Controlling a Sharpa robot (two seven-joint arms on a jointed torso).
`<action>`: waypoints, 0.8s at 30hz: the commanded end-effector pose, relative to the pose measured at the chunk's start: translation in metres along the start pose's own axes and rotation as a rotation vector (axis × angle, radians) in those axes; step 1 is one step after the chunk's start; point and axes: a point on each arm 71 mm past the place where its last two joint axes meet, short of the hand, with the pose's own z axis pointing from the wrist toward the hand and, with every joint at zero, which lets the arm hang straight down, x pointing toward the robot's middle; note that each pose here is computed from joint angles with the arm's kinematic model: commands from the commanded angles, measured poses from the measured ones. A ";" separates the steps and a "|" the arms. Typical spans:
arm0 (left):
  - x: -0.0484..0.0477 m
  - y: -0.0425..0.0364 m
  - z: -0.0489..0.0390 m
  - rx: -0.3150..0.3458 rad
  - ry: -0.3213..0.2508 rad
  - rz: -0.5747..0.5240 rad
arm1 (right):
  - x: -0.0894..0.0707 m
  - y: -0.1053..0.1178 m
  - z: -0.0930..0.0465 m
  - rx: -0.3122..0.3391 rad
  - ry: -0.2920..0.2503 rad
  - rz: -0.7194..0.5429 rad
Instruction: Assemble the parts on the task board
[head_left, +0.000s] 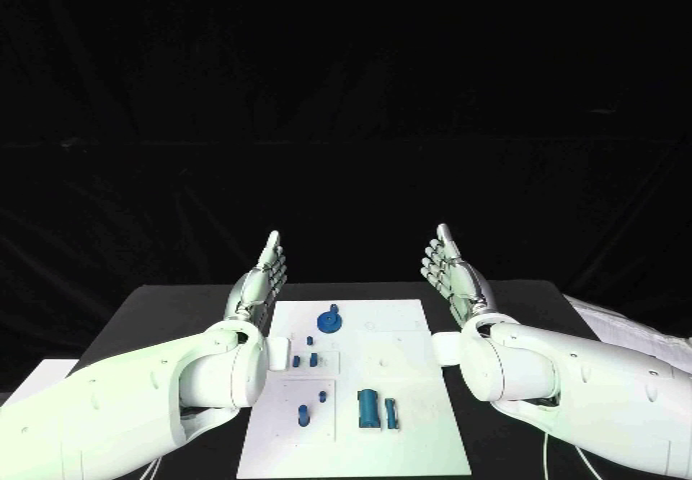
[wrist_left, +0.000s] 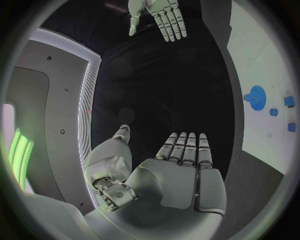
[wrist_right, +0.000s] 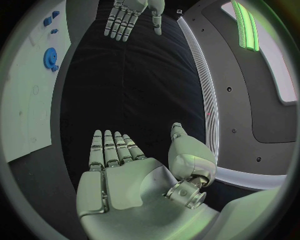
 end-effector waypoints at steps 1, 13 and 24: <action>-0.0002 -0.0037 -0.0005 0.045 -0.018 0.028 | -0.001 0.002 0.000 -0.022 -0.030 -0.004; -0.0002 -0.0037 -0.0005 0.045 -0.018 0.028 | -0.001 0.002 0.000 -0.022 -0.030 -0.004; -0.0002 -0.0037 -0.0005 0.045 -0.018 0.028 | -0.001 0.002 0.000 -0.022 -0.030 -0.004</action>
